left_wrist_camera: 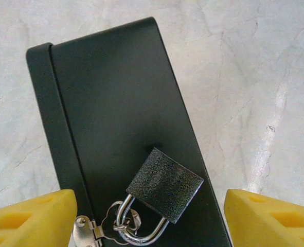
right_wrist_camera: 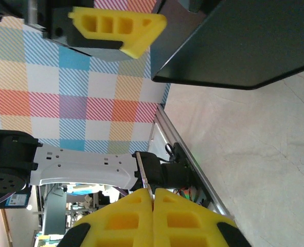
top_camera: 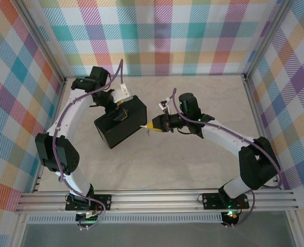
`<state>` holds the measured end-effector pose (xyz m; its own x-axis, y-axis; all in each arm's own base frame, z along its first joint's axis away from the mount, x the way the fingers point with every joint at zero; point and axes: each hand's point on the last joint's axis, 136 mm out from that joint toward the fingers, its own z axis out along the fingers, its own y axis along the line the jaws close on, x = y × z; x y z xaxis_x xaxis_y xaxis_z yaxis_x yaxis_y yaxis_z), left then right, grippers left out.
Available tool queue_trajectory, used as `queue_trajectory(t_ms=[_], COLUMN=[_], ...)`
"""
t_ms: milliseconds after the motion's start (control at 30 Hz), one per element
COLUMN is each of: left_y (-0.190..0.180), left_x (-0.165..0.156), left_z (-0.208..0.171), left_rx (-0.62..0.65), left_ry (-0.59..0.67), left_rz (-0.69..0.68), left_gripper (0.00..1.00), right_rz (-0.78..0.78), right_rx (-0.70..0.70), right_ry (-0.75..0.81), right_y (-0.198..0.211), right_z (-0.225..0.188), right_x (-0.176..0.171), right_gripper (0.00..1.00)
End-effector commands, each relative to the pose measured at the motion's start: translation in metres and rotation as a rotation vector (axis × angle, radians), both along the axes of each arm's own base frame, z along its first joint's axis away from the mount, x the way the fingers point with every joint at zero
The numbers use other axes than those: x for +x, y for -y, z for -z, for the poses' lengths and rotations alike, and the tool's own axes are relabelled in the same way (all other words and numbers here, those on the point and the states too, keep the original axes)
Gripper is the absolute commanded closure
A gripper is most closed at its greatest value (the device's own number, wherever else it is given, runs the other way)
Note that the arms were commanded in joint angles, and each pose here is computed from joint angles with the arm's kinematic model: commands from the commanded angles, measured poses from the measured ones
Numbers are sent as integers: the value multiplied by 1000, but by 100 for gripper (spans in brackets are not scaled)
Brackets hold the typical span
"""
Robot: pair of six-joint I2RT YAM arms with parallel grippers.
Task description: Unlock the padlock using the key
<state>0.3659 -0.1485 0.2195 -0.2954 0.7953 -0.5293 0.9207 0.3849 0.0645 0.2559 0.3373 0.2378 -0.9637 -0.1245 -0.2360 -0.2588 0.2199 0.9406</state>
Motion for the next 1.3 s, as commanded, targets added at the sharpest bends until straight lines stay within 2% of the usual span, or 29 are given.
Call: queue_trajectory(t_ms=[0,167,400,533,700,833,967,1267], left_y=[1,-1,-9,-2,7,18,23,27], left_x=[-5,-7,3,1,-2,-3,-5,7], left_z=[-6,15,22,20,27,29,29,36], left_rx=[-52,-39,-30,-61,-34,-30,-27,-22], left_ry=[43,29,30,3,-8,8,9,60], left_rz=[71,87,84,115,153,168,174,186], left_gripper=[25,26,29,35,45,45,50,43], right_rz=[-27,0,-8,-12,-14,-12,-10,-6], right_rx=[-20,-36,-26,-23,-21,-12,0,17], right_ry=[-1,-5,-35,-39,-42,-39,-33,-49], right_y=[1,2,-10,-13,-12,-10,-8,-3], right_z=[-4,-1,4,7,10,8,5,13], right_x=[0,12,30,35,38,42,48,58], right_gripper=[100,100,100,100,100,100,100,100])
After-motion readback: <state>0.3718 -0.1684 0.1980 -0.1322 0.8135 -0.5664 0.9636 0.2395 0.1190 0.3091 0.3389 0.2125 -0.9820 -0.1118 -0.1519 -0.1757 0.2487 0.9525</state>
